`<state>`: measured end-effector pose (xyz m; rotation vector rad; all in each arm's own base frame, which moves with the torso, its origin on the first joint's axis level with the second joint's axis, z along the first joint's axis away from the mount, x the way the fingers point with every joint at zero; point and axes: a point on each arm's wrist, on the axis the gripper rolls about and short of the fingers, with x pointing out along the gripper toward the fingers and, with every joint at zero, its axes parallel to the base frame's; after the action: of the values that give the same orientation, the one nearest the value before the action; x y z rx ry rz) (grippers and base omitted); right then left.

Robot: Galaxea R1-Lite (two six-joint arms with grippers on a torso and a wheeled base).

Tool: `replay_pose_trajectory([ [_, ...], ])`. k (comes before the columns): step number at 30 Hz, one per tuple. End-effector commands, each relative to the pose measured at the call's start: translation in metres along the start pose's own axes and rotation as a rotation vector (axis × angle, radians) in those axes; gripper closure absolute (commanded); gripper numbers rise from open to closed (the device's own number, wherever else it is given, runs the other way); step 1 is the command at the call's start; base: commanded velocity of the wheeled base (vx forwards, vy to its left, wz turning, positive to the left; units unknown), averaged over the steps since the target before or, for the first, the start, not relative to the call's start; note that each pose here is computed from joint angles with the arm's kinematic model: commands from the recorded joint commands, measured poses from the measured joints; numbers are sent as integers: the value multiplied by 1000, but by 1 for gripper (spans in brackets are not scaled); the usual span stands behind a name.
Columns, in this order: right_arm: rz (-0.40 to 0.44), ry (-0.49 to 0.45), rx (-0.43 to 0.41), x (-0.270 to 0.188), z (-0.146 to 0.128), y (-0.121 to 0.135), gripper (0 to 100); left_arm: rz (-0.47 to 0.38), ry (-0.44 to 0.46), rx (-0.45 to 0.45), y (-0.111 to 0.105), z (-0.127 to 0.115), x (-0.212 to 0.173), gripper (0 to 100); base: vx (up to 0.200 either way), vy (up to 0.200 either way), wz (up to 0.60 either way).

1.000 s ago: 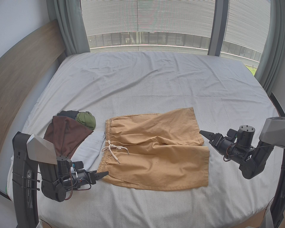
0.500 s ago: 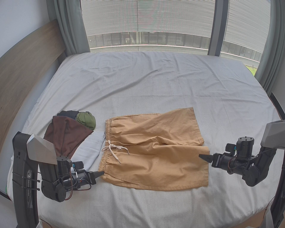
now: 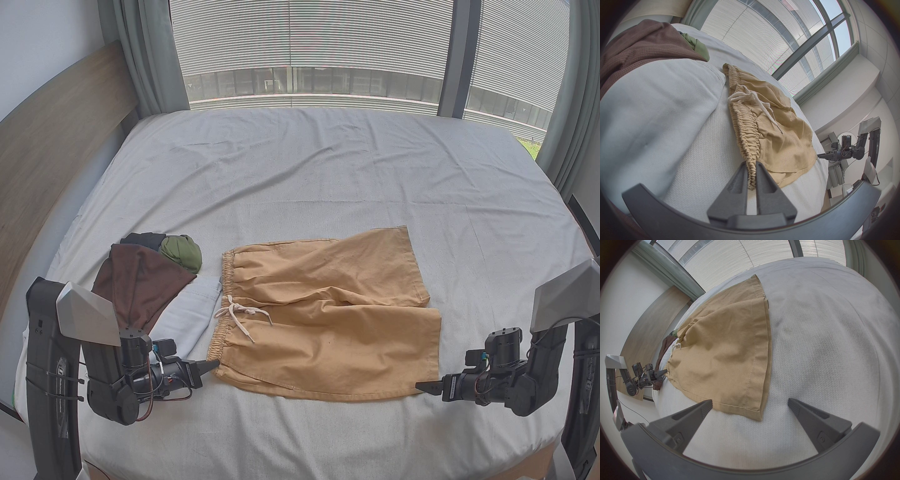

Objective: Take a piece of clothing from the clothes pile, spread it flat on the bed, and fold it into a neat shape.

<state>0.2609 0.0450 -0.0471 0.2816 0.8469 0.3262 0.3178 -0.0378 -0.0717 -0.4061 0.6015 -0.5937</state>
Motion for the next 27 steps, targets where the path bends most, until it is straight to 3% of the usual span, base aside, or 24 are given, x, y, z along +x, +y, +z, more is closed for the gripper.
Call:
replay_pose_trajectory([
  [1, 0, 43, 10, 9, -12, -3, 0, -2, -2, 1, 0, 1, 0, 100, 0, 0, 0],
  [12, 31, 25, 58, 15, -8, 7, 0, -2, -2, 1, 0, 1, 0, 100, 0, 0, 0],
  [13, 31, 22, 58, 15, -7, 6, 100, -2, -2, 1, 0, 1, 0, 100, 0, 0, 0],
  [27, 35, -1, 70, 15, -1, 7, 100, -1, -3, 0, 0, 1, 0, 100, 0, 0, 0],
])
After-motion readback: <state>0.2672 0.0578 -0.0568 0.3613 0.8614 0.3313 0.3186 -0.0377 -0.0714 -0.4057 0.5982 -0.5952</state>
